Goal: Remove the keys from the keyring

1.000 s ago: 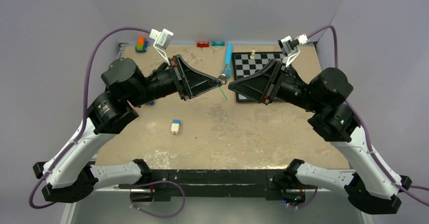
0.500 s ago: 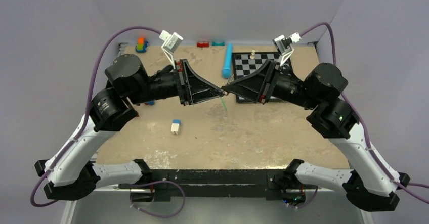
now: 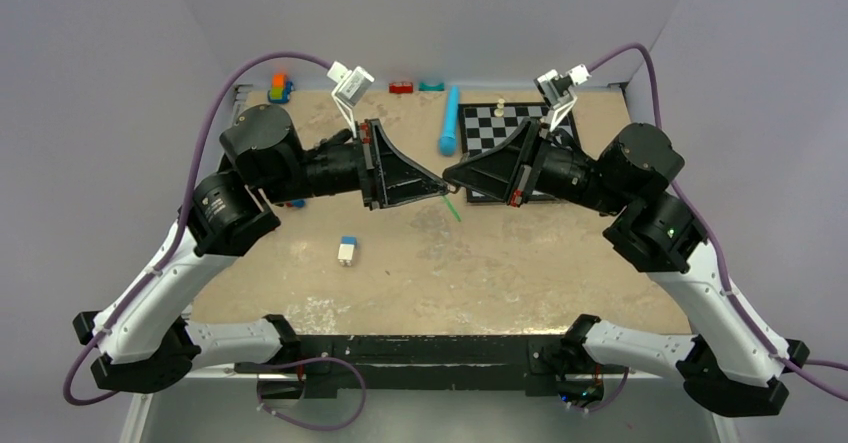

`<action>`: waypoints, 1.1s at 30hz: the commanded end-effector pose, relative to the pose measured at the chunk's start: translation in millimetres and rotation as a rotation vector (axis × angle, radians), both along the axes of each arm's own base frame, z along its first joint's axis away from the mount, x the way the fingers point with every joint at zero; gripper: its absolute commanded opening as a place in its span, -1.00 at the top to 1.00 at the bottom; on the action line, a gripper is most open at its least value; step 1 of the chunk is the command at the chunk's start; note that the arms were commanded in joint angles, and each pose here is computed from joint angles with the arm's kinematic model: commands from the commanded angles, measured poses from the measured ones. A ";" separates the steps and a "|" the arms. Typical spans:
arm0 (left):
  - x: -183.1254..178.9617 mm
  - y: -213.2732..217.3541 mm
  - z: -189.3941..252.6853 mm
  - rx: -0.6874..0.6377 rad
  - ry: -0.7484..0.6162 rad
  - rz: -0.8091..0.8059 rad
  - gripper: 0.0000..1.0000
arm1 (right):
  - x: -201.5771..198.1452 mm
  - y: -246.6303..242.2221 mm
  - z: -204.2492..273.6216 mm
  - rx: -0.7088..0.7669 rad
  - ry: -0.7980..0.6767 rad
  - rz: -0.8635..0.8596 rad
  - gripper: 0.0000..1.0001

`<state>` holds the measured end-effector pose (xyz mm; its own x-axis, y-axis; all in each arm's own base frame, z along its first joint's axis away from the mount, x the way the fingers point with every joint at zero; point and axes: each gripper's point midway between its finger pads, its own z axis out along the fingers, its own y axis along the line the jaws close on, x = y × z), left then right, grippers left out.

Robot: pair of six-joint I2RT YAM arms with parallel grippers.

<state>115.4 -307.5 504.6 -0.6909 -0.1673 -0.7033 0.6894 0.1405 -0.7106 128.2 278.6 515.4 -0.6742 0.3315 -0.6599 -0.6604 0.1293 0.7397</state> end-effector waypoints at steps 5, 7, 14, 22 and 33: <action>7.1 6.6 16.9 -0.090 -0.016 0.067 0.48 | -6.7 -6.9 12.5 0.051 -0.026 -0.001 1.00; 7.6 5.3 17.7 -0.095 -0.018 0.064 0.02 | -6.8 -6.4 11.4 0.049 -0.020 0.002 1.00; 5.0 10.1 12.5 -0.047 -0.047 0.064 -0.50 | -7.2 -7.8 6.8 0.024 -0.013 -0.003 1.00; -7.9 24.7 18.4 0.080 -0.198 -0.005 -0.04 | -8.8 -9.4 9.0 0.003 -0.017 -0.001 1.00; -6.7 24.2 12.2 0.179 -0.242 -0.041 0.10 | -6.3 -5.1 8.7 -0.002 -0.008 0.006 1.00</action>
